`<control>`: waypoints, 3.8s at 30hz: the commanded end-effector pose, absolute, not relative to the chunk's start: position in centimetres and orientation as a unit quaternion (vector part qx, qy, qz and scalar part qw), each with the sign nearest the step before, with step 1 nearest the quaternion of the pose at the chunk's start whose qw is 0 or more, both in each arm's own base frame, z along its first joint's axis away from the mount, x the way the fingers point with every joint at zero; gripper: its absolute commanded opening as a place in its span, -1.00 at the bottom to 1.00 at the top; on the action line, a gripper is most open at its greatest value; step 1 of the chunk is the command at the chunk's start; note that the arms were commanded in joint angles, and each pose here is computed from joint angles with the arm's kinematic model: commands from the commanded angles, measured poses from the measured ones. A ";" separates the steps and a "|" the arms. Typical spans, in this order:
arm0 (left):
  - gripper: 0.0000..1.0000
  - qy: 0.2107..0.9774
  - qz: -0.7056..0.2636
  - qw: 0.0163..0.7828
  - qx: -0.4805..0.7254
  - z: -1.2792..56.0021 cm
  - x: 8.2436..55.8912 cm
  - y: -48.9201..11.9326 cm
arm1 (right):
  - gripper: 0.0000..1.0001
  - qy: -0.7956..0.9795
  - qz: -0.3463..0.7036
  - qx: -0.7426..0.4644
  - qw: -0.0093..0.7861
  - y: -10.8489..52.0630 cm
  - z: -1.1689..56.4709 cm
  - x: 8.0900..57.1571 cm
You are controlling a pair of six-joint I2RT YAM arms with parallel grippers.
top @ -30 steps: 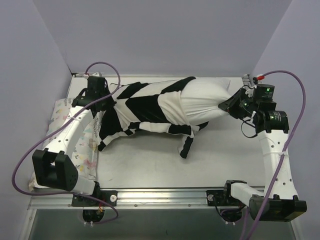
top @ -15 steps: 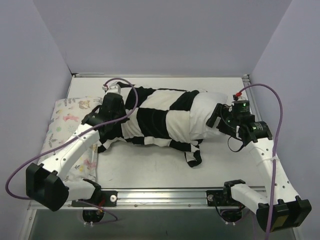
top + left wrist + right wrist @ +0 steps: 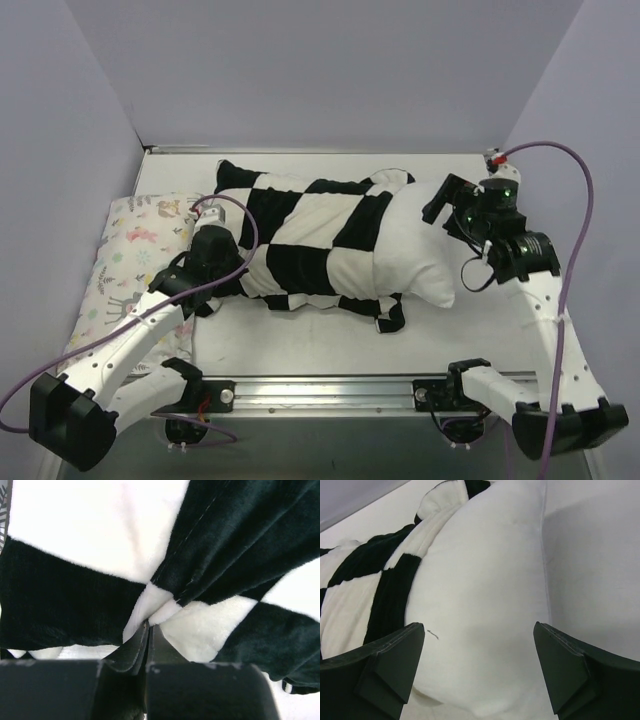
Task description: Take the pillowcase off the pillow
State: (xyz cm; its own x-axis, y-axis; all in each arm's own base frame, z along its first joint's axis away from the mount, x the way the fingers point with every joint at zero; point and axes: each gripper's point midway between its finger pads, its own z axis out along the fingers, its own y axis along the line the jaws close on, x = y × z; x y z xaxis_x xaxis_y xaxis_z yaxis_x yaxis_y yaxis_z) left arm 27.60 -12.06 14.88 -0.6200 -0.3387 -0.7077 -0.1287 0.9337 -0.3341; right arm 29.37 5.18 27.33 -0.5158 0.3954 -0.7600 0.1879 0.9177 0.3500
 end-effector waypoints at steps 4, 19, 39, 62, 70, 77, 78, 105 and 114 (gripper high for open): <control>-1.00 0.897 -0.137 0.408 -0.103 15.6 26.7 -12.6 | 0.96 0.908 0.176 0.154 0.349 10.4 17.5 34.7; 0.62 0.836 -0.175 0.520 -0.007 31.5 35.7 -18.0 | -1.00 0.893 0.191 0.122 0.389 11.6 9.5 33.8; -1.00 0.919 -0.115 0.368 0.080 20.7 43.7 -23.0 | -1.00 0.889 0.085 0.075 0.443 9.9 15.9 32.4; -0.95 0.898 -0.076 0.421 -0.105 24.2 45.5 -7.4 | -1.00 0.866 0.077 0.247 0.427 -0.3 21.8 32.4; 0.57 0.861 -0.097 0.497 -0.044 29.3 40.9 -12.6 | 0.35 0.871 0.067 0.219 0.434 0.4 21.8 31.9; 0.61 0.853 -0.119 0.506 -0.041 29.1 32.8 -14.8 | 0.88 0.872 0.048 0.187 0.450 2.1 24.2 29.5; 0.61 0.860 -0.133 0.491 -0.039 28.2 31.3 -15.9 | 0.89 0.874 0.045 0.185 0.447 2.3 23.9 29.0; -1.00 0.869 -0.081 0.488 -0.005 18.1 26.8 -23.2 | -1.00 0.888 0.036 0.106 0.446 7.6 18.8 26.3; -1.00 0.814 -0.093 0.573 0.033 33.4 23.0 -17.9 | -1.00 0.846 0.110 0.051 0.519 8.3 32.9 24.1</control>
